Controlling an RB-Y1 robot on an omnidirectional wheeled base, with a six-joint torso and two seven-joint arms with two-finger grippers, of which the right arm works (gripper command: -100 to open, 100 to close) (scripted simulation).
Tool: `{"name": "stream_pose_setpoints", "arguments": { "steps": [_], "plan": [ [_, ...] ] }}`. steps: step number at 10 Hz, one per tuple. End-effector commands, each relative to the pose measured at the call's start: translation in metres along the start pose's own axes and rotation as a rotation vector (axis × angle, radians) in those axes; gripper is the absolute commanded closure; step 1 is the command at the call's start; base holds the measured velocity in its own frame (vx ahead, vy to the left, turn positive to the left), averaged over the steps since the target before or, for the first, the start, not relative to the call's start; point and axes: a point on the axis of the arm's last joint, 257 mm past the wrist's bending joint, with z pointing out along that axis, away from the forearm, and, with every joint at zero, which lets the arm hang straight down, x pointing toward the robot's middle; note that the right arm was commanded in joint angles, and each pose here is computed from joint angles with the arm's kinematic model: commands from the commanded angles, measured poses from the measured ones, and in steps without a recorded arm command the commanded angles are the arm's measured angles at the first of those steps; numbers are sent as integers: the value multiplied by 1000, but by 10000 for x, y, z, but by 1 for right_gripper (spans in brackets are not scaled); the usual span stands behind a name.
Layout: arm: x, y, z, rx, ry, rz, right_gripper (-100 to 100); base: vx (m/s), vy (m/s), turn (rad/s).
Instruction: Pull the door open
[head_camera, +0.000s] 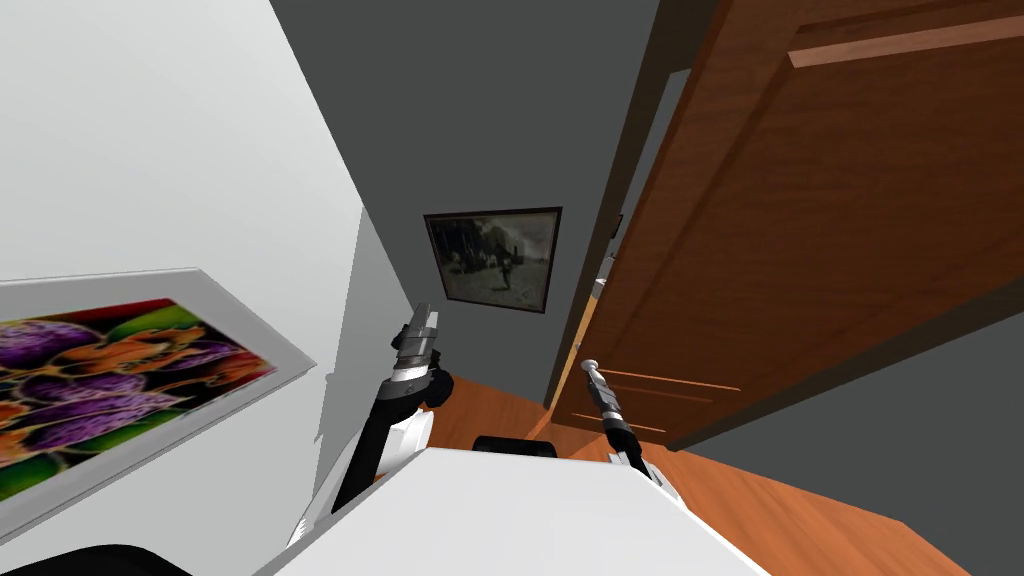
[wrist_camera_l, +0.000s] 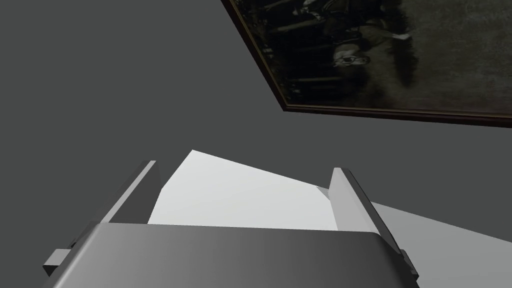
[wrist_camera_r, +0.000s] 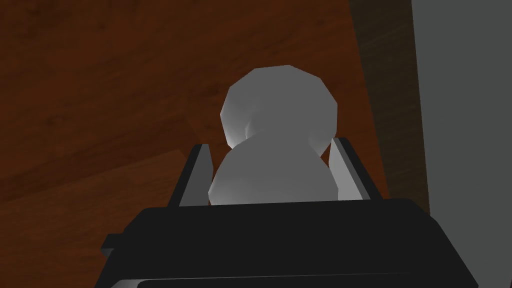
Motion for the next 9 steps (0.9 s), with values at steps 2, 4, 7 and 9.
{"name": "stream_pose_setpoints", "arguments": {
  "steps": [2,4,7,9],
  "plan": [
    [-61,-96,4,16,-13,63,100,-49,-9,54],
    [-75,-132,-2,26,-19,137,100,-41,-18,61],
    [-89,-169,-8,36,-26,219,100,-44,-10,56],
    [-97,-186,-10,41,-30,271,100,-39,-17,45]
  ]
}}
